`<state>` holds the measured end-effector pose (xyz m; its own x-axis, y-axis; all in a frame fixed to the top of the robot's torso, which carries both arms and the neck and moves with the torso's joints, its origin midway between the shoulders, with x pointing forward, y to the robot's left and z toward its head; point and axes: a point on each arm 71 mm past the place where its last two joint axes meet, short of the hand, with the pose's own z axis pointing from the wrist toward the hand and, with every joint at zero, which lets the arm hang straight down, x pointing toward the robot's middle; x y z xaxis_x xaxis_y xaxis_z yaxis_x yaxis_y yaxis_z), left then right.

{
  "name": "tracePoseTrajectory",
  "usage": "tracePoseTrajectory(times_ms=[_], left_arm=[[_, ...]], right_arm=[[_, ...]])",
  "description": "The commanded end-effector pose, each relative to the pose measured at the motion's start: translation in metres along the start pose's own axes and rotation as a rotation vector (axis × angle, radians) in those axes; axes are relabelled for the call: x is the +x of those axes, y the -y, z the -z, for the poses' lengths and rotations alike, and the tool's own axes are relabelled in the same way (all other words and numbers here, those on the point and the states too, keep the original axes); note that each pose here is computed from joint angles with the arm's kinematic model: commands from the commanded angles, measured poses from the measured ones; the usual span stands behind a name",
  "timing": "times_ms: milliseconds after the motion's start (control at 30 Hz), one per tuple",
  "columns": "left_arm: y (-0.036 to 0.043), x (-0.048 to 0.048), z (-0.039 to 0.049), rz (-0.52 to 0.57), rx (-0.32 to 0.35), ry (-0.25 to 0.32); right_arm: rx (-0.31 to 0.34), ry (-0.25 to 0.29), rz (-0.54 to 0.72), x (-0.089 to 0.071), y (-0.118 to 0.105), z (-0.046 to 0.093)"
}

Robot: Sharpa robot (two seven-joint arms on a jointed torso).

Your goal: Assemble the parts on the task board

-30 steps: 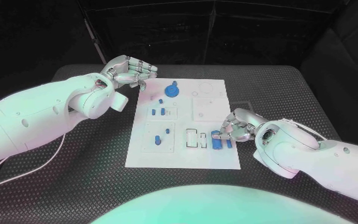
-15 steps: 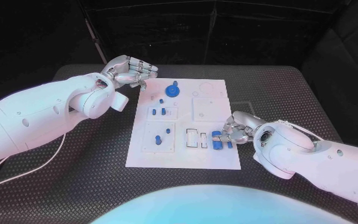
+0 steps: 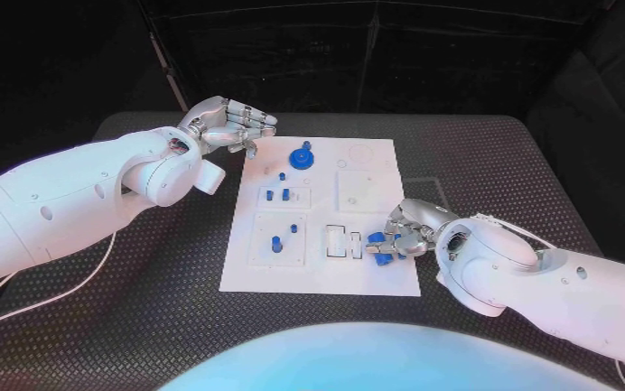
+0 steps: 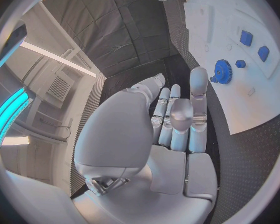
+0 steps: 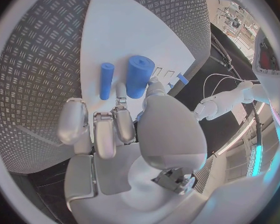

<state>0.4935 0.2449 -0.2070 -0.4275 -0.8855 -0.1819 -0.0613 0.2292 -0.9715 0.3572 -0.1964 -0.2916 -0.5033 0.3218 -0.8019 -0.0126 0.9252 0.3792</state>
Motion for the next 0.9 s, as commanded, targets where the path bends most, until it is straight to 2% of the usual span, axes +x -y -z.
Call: tracePoseTrajectory(times_ms=[33, 200, 400, 567, 733, 900], left_arm=[[0.0014, 0.0011, -0.0002, 0.006, 0.003, -0.01], [0.0013, 0.001, -0.0001, 0.006, 0.003, -0.01], [0.0008, 0.0019, -0.0006, 0.007, 0.002, -0.012], [0.0003, 0.003, -0.0012, 0.008, 0.002, -0.014], [-0.0001, 0.0035, -0.0015, 0.009, 0.001, -0.015], [-0.0003, 0.0041, -0.0017, 0.009, 0.001, -0.017]], right_arm=[[0.004, -0.007, -0.005, 0.007, 0.001, 0.001], [-0.022, 0.038, -0.047, 0.003, -0.003, 0.003], [-0.076, 0.106, -0.143, -0.003, -0.011, 0.013], [-0.105, 0.137, -0.203, -0.007, -0.016, 0.019], [-0.11, 0.139, -0.236, -0.007, -0.019, 0.021], [-0.096, 0.094, -0.241, -0.001, -0.022, 0.016]])
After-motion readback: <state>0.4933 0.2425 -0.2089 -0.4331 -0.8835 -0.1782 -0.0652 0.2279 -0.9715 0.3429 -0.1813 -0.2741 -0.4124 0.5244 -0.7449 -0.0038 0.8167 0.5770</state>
